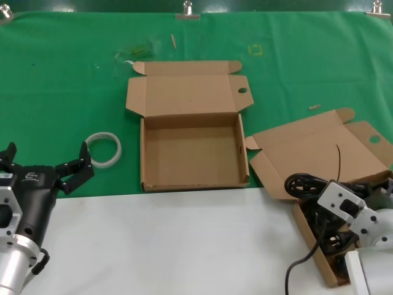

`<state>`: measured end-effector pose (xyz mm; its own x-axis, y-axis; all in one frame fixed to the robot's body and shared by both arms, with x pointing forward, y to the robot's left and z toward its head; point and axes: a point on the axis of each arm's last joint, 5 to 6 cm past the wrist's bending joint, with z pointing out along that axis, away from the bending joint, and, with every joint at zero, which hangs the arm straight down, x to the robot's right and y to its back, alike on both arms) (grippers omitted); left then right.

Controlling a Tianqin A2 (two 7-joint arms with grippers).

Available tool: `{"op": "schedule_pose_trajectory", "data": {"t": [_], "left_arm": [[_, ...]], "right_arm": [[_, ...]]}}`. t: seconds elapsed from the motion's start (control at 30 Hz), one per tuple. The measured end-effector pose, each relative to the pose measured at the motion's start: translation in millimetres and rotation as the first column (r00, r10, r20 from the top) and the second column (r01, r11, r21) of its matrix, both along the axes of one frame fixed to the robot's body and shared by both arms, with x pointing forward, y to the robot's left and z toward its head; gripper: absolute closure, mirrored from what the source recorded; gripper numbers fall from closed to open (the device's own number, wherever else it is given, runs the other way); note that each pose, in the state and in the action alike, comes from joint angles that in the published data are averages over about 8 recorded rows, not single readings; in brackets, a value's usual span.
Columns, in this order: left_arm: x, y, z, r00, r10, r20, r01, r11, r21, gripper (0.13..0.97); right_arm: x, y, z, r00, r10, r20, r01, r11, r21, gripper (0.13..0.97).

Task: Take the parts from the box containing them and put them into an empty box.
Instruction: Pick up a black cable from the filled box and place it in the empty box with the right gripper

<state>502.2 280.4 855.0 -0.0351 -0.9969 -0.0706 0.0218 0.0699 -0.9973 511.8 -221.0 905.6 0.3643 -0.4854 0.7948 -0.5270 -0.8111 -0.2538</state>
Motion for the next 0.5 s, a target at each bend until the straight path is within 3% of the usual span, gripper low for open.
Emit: {"op": "schedule_pose_trajectory", "data": {"t": [0.23,0.5], "left_arm": [[0.0,0.0,0.0,1.0000,0.000,0.000,0.000,1.000,0.000,0.132],[0.0,0.0,0.0,1.0000,0.000,0.000,0.000,1.000,0.000,0.132]], "right_arm": [[1.3,9.8,11.7,0.999,0.015,0.044,-0.016,1.000,0.021,0.892],[23.2,38.2,21.5,0.983,0.071,0.171,-0.088,0.992,0.095,0.892]]}}
